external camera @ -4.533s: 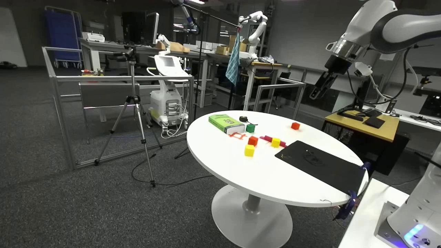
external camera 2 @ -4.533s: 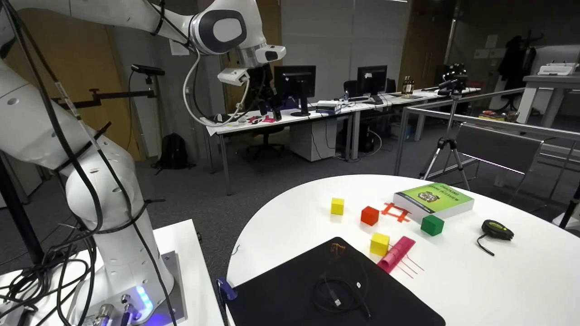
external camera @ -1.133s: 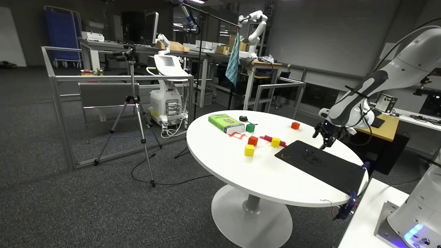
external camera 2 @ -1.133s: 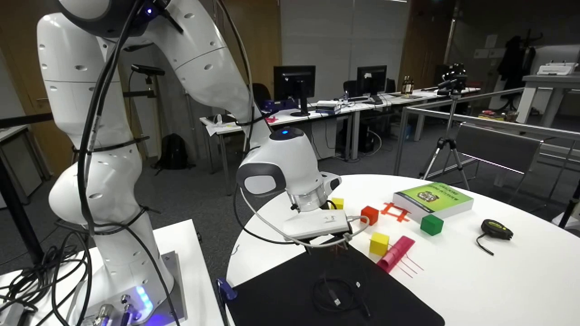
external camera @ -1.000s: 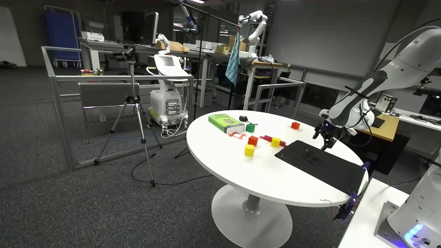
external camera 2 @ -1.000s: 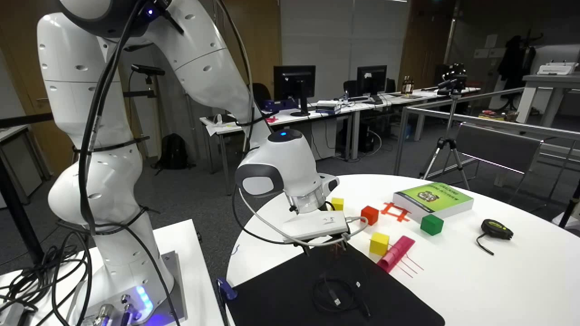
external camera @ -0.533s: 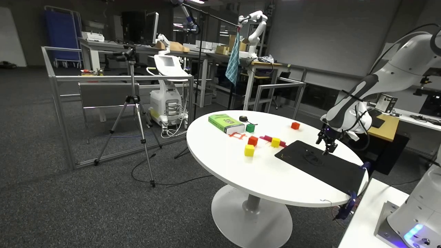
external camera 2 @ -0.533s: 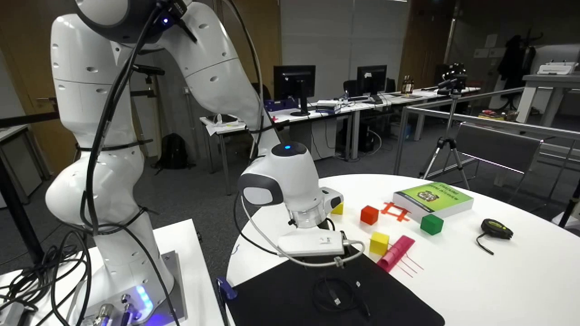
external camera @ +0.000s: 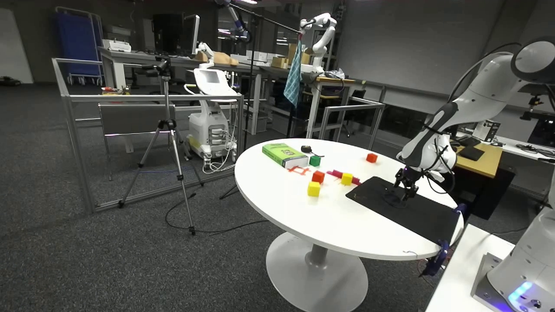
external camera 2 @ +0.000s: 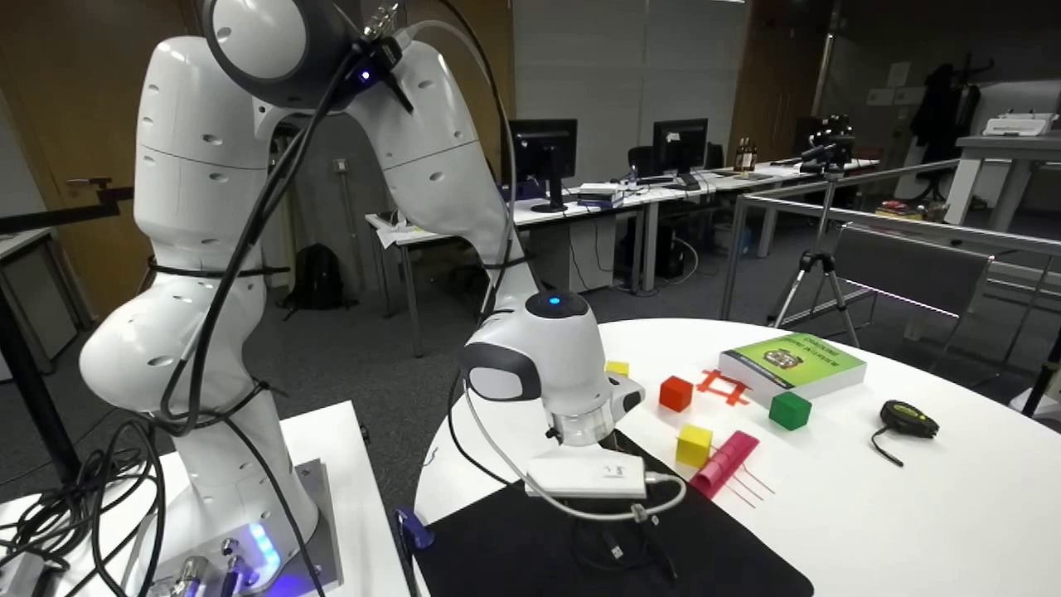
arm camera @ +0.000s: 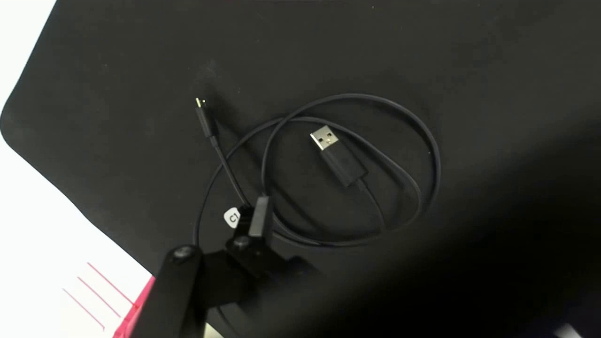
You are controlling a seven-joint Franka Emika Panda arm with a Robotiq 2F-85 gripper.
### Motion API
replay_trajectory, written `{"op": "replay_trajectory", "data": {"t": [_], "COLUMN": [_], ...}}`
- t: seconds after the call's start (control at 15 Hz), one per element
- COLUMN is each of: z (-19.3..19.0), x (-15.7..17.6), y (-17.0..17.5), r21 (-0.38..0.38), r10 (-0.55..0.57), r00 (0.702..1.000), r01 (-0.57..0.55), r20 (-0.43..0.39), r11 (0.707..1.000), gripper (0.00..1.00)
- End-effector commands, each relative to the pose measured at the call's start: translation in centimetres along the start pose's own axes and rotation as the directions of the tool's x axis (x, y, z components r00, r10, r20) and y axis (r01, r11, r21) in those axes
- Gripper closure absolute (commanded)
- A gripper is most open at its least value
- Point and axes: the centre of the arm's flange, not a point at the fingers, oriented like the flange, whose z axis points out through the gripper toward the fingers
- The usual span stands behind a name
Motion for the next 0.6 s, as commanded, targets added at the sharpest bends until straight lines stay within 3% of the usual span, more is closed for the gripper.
{"op": "replay_trajectory", "data": {"t": [0.0, 0.07, 0.13, 0.53], "z": [1.5, 1.8, 2.1, 3.0], "x": [0.5, 0.6, 0.7, 0.7], "y": [1.0, 1.1, 1.1, 1.5], "r21": [-0.020, -0.017, -0.016, -0.003], "r10": [-0.005, -0.010, -0.014, -0.027], "r00": [1.000, 1.000, 1.000, 1.000], "r01": [0.005, 0.010, 0.014, 0.027], "r20": [0.006, 0.008, 0.010, 0.014], "r11": [1.000, 1.000, 1.000, 1.000], "gripper": [0.00, 0.08, 0.26, 0.69]}}
